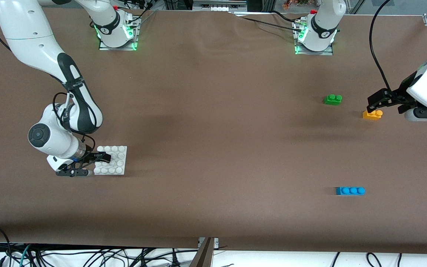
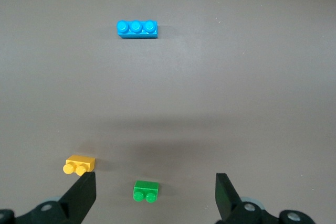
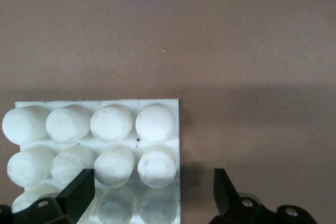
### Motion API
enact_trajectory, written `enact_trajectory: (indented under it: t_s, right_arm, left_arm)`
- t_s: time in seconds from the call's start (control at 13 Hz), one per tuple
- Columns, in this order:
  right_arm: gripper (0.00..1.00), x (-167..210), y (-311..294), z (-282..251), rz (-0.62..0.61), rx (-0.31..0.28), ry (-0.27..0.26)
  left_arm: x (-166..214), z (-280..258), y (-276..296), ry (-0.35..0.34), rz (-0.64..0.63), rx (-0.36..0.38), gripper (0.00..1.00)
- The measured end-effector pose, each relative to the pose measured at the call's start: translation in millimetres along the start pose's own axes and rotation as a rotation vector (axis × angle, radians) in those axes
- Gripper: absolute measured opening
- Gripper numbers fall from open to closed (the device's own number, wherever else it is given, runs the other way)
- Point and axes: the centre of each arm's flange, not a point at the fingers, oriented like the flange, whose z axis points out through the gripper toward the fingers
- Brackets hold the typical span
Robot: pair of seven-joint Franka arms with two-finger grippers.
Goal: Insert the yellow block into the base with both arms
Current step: 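Push the white base plate with the right gripper toward the table middle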
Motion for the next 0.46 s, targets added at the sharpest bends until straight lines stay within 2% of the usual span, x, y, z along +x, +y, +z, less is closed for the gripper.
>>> enact_trajectory:
  t_s: [0.15, 0.31, 0.38, 0.46]
  right_arm:
    - [0.97, 0.0, -0.7, 0.0, 0.000, 0.001, 0.000]
    - [0.78, 0.1, -7.7, -0.1, 0.002, 0.018, 0.003]
    - [0.71, 0.1, -8.7, 0.0, 0.004, 0.021, 0.004]
    - [0.70, 0.1, -8.3, 0.2, 0.006, 0.021, 0.004]
  left_arm:
    - [0.0, 0.0, 0.0, 0.000, 0.000, 0.000, 1.00]
    - [0.0, 0.0, 0.0, 0.000, 0.000, 0.000, 1.00]
    - [0.0, 0.0, 0.1, 0.000, 0.000, 0.000, 1.00]
    - [0.0, 0.0, 0.1, 0.000, 0.000, 0.000, 1.00]
